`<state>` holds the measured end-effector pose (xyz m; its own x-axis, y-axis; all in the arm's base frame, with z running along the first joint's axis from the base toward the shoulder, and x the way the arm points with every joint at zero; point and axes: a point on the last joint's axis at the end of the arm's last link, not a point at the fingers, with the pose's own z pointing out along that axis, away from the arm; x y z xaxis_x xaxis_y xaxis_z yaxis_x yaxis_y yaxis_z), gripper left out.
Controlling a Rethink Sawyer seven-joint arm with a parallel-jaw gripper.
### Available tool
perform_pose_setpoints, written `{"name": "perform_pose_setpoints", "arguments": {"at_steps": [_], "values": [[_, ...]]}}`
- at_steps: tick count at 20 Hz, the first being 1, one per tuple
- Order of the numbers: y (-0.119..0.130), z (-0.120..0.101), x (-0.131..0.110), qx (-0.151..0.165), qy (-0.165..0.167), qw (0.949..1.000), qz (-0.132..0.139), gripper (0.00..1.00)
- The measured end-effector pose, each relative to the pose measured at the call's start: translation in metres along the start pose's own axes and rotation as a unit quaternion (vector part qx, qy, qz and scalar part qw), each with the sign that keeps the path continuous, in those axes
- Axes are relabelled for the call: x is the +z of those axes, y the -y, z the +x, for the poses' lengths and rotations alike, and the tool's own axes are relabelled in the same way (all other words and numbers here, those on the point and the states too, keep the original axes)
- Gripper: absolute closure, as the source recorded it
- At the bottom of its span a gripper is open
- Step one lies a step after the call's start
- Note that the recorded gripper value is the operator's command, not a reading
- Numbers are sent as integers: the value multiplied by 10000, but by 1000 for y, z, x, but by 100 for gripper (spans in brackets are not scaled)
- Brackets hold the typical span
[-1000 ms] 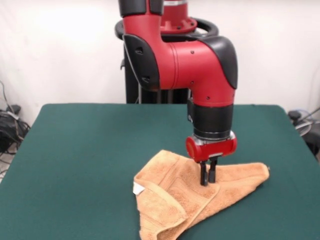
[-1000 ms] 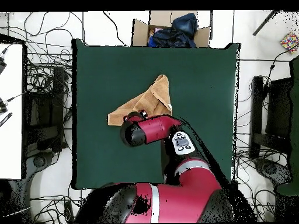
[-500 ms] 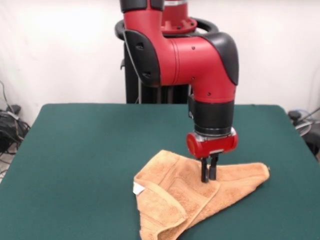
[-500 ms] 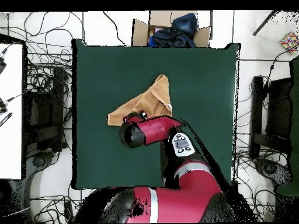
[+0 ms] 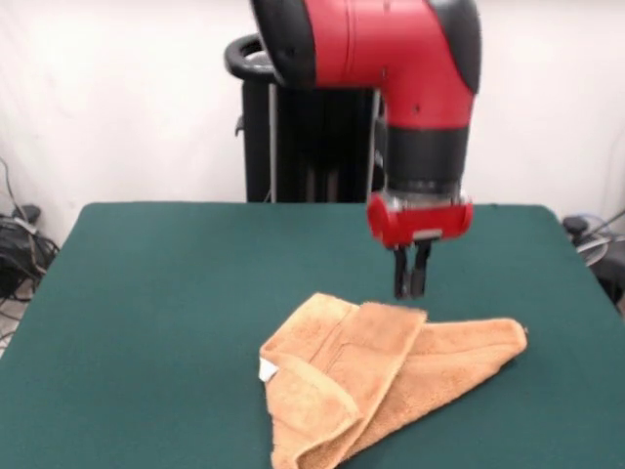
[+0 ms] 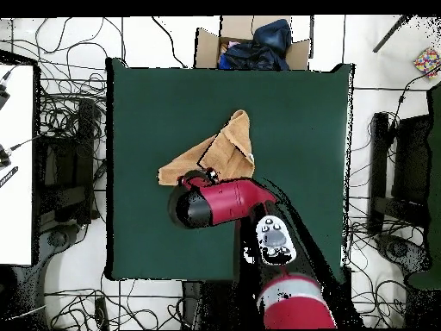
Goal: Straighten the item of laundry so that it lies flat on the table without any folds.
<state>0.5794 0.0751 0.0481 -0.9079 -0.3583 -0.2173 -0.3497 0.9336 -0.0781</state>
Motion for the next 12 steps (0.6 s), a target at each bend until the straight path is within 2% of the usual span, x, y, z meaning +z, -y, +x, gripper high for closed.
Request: {"name": "perform_pose_setpoints", "arguments": {"at_steps": [6, 7, 12], "values": [[7, -7, -54, 224, -360, 9991, 87, 100], [10, -10, -70, 271, -428, 9986, 123, 100], [15, -17, -85, 280, -365, 9987, 208, 100]]}}
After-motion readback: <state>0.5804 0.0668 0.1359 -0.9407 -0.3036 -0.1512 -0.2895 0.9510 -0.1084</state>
